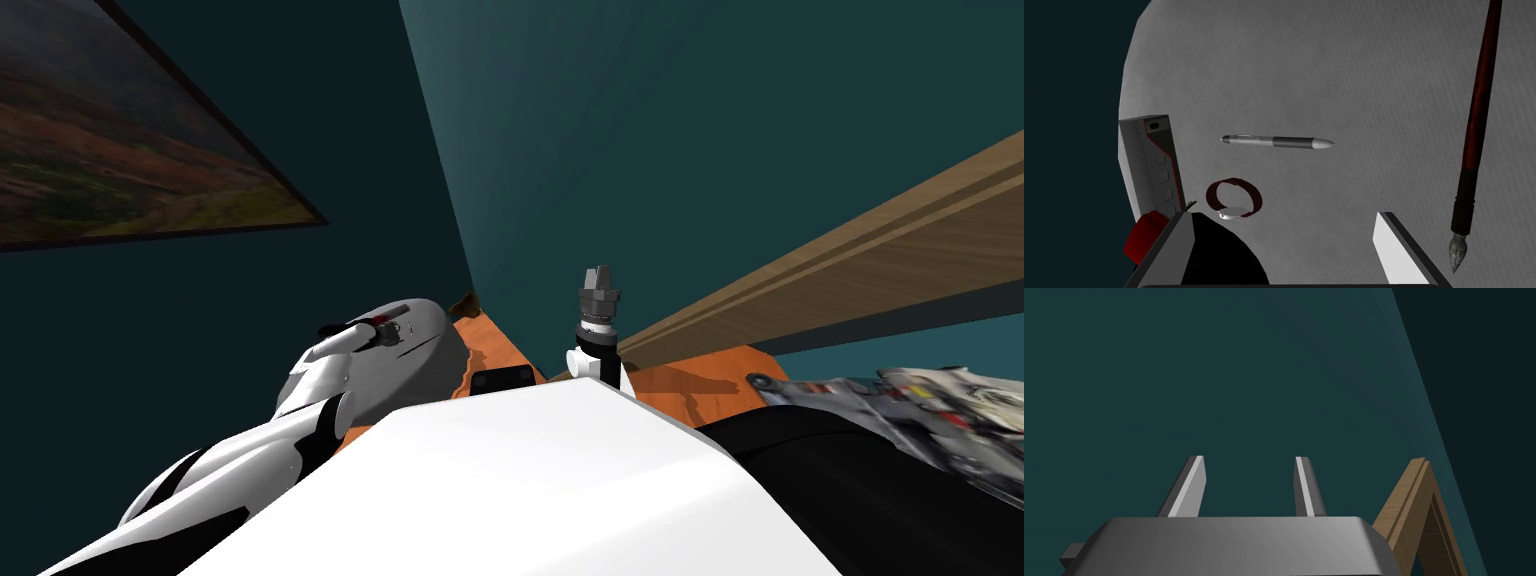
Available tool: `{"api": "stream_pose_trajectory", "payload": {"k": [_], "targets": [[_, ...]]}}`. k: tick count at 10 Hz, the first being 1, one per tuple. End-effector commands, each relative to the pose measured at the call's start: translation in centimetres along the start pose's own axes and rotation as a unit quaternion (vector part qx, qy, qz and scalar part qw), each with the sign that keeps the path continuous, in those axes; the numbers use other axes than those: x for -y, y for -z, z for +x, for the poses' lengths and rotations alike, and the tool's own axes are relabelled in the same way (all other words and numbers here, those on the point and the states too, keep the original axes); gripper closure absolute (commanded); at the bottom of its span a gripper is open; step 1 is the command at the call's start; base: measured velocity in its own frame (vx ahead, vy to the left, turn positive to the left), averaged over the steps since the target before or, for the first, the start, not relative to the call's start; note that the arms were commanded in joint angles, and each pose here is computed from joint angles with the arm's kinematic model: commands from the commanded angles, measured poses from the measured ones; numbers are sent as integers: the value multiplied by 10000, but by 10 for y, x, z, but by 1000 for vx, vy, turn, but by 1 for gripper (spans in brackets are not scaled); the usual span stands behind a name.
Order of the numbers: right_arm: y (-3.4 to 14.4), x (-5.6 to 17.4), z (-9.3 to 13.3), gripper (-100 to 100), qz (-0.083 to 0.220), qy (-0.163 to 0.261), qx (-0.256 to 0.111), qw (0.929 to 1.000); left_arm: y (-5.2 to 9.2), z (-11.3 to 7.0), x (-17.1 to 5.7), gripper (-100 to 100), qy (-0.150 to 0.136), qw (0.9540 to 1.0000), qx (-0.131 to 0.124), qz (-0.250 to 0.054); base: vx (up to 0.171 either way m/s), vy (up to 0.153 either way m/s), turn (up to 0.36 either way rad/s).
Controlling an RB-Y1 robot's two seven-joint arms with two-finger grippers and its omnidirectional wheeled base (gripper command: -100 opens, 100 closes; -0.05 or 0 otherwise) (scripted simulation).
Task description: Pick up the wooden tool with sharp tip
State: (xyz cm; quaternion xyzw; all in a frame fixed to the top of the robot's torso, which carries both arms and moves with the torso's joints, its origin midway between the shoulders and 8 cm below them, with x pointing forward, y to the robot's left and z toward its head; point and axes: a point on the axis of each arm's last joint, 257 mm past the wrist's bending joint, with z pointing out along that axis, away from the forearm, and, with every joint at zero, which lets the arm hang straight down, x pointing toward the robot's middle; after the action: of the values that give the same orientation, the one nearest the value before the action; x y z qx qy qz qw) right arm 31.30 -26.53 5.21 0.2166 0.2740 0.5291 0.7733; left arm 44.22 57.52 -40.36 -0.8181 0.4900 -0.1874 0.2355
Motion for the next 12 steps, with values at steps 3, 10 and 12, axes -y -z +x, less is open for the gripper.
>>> {"api": "stream_pose_trajectory", "payload": {"k": [3, 10, 12], "targets": [[0, 0, 0, 0, 0, 0, 0, 10000, -4, -4, -33, -100, 191, 9982, -14, -560, 9, 10, -60], [0, 0, 0, 0, 0, 0, 0, 10000, -1, -14, -113, -100, 683, 9796, -31, -1891, 12, 15, -64], [0, 0, 0, 0, 0, 0, 0, 10000, 4, -17, -133, -100, 806, 9718, -23, -2214, 13, 18, -60]]}}
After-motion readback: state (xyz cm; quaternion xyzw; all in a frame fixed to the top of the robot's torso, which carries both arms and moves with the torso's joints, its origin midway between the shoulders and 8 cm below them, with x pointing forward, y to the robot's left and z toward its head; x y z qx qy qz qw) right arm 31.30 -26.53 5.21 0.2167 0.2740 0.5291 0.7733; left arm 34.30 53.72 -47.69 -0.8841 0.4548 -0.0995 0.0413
